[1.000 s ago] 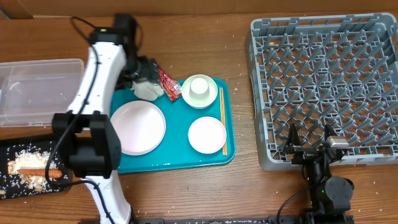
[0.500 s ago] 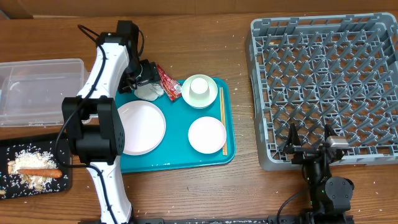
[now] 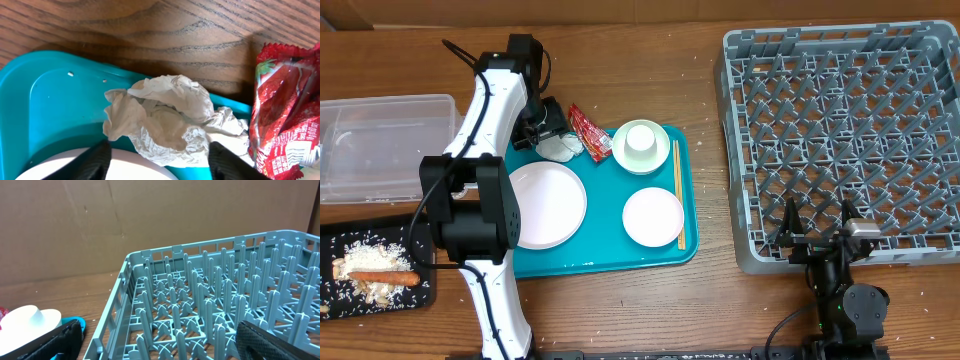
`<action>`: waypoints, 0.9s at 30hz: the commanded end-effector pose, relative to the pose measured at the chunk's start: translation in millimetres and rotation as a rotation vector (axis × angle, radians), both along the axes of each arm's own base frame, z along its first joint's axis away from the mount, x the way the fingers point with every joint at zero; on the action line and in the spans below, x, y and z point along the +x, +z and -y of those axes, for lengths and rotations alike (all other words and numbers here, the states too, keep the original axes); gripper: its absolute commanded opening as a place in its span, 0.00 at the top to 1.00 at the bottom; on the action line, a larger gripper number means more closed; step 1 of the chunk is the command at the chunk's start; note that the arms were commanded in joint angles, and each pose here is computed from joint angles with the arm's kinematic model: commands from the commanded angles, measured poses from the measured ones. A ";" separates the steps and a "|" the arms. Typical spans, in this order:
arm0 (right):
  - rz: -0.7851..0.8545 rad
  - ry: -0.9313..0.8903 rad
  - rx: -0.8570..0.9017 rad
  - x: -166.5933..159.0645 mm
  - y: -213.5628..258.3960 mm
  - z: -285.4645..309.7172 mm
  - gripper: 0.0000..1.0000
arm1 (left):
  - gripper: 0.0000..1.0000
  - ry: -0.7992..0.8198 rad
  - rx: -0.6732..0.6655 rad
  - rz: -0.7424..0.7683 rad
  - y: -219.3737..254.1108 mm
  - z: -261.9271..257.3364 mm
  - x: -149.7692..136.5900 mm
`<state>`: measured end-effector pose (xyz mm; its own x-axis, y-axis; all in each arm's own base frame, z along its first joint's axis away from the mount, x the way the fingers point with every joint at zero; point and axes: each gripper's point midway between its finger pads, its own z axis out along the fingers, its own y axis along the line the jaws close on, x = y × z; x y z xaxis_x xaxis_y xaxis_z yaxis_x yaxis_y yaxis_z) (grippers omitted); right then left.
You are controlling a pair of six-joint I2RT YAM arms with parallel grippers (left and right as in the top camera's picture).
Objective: Sort waste into correct bins and load items into the dishwasher
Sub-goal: 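Close the left gripper on the crumpled white tissue and lift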
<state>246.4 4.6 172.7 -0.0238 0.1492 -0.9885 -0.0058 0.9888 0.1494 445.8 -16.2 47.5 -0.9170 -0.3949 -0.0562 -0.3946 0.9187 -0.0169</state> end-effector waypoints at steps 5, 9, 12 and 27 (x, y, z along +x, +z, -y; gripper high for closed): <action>0.002 -0.002 -0.003 0.0 -2.1 0.5 0.00 | 0.78 0.005 0.019 -0.026 -7.0 -0.5 -2.6; 0.002 -0.002 -0.003 0.0 -2.1 0.5 0.00 | 0.96 -0.002 0.020 -0.034 -7.1 -0.8 -4.5; 0.003 -0.002 -0.003 0.0 -2.1 0.5 0.00 | 0.96 -0.002 0.020 -0.036 -7.1 -0.8 -5.0; 0.003 -0.002 -0.003 0.0 -2.1 0.5 0.00 | 0.56 0.007 0.099 -0.030 -4.4 -14.5 -2.8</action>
<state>246.4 4.6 172.7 -0.0237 0.1500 -0.9884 -0.0054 0.9887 0.1501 437.3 -3.9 48.4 -0.9173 -0.3946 -0.0526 -0.3974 0.9156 0.0612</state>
